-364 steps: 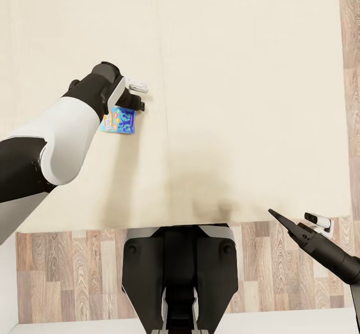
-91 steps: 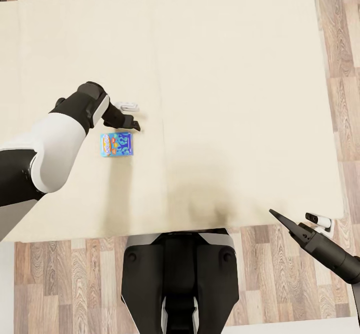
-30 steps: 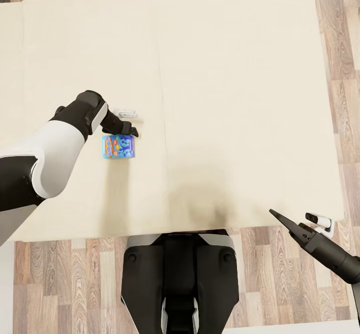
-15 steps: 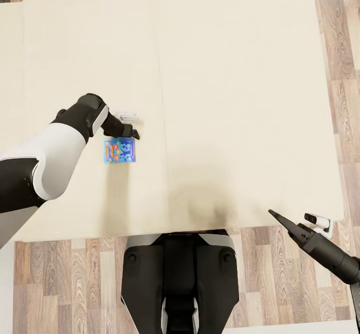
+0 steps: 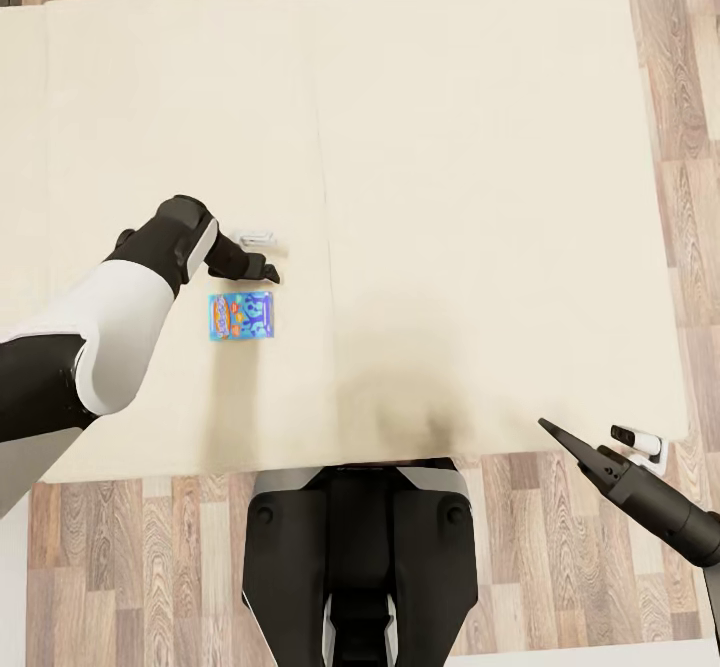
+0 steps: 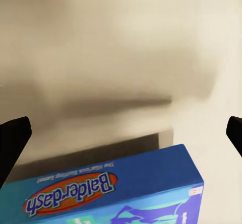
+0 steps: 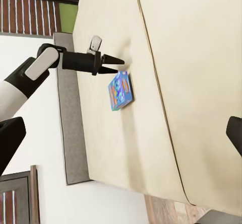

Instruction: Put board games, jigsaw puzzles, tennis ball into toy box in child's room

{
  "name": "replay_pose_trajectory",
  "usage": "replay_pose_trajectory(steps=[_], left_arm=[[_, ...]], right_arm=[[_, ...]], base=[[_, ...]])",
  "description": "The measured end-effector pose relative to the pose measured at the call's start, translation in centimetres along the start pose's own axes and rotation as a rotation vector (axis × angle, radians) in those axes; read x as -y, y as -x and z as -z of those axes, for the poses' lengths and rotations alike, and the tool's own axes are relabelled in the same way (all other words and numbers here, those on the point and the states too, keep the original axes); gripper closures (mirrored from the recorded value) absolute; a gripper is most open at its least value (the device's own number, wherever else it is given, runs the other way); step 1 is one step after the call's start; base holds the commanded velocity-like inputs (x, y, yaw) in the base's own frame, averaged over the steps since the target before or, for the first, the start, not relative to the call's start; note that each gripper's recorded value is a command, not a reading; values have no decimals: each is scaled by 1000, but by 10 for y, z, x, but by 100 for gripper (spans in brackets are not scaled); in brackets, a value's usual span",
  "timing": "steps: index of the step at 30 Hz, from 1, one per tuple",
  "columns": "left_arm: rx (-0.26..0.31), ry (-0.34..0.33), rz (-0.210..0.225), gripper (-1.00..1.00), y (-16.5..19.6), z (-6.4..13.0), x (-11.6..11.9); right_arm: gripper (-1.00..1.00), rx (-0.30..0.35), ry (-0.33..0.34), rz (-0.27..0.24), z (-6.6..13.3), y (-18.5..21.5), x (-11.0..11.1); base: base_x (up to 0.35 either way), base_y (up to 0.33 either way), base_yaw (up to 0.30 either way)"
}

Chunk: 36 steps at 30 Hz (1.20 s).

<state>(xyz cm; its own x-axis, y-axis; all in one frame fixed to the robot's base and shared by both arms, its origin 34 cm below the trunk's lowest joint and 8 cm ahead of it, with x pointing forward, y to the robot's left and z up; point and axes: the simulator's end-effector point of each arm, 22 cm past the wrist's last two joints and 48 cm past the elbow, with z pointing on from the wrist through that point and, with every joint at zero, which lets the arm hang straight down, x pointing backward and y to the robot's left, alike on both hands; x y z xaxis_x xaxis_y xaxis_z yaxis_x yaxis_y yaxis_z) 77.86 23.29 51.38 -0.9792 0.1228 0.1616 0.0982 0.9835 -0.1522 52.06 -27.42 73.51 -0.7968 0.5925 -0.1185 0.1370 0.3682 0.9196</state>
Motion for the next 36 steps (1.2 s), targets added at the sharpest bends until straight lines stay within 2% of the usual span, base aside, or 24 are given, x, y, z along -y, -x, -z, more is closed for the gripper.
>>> replay_pose_trajectory(steps=[12,23,36], left_arm=[[-1,-5,1,-100,0,0,1],[-63,-20,17,-100,-22,-4,5],[-59,-19,18,-100,-19,6,6]], right_arm=[[-100,-1,-3,2,0,0,0],[-100,4,5,13,0,4,-6],[-100,9,14,22,0,8,-12]], base=[[0,0,0],[0,0,0],[0,0,0]])
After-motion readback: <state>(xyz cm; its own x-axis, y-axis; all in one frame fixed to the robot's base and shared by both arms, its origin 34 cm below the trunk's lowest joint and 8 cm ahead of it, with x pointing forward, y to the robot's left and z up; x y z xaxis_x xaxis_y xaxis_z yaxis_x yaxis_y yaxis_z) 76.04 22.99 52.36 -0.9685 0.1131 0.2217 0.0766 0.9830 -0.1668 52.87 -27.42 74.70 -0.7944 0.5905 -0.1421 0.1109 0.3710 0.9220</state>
